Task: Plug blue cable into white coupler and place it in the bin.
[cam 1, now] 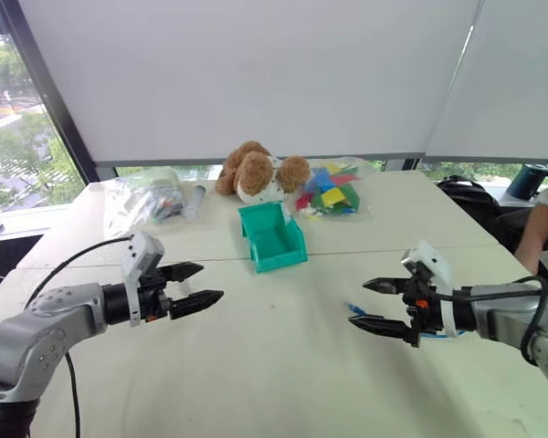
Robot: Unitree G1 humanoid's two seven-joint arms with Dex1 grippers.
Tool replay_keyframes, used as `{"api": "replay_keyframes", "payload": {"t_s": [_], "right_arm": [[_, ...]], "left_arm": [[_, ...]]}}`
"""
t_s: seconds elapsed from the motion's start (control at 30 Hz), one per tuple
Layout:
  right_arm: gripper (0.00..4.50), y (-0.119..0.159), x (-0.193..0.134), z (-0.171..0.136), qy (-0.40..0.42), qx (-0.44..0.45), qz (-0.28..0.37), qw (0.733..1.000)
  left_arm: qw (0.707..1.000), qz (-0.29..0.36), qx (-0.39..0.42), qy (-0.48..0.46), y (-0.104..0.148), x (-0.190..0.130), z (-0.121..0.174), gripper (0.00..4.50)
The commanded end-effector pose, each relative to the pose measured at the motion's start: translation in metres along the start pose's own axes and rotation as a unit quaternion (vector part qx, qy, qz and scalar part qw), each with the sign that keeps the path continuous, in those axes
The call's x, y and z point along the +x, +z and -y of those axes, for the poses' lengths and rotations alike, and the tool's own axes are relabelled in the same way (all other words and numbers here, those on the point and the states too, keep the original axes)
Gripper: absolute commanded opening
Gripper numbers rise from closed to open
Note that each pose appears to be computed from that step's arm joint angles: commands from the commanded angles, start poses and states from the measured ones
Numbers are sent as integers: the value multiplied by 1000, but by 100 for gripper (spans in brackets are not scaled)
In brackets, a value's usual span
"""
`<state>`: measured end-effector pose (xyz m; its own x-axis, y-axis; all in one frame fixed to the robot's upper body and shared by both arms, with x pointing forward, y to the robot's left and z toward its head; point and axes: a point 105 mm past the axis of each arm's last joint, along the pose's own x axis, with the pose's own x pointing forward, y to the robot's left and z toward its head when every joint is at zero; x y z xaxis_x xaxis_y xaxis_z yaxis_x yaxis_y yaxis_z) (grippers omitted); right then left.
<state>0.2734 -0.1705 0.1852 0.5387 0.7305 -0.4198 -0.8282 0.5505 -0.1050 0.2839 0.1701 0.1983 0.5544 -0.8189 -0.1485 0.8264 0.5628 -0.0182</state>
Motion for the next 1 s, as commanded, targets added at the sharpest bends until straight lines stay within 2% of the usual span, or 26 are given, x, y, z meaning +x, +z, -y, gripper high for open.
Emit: {"api": "replay_keyframes", "payload": {"t_s": [0.03, 0.23, 0.53, 1.0], "right_arm": [[449, 10, -6, 2, -14, -24, 11, 1000], [449, 8, -7, 2, -21, -18, 9, 1000], [449, -13, -8, 15, -54, -20, -24, 998], [449, -95, -8, 50, -66, -9, -85, 994]], "left_arm": [[1000, 6, 16, -4, 7, -1, 1, 450], [1000, 17, 12, -10, 12, 1, 2, 450], [1000, 13, 14, -16, 6, 6, 4, 450], [999, 8, 18, -40, -1, 24, 12, 450]]}}
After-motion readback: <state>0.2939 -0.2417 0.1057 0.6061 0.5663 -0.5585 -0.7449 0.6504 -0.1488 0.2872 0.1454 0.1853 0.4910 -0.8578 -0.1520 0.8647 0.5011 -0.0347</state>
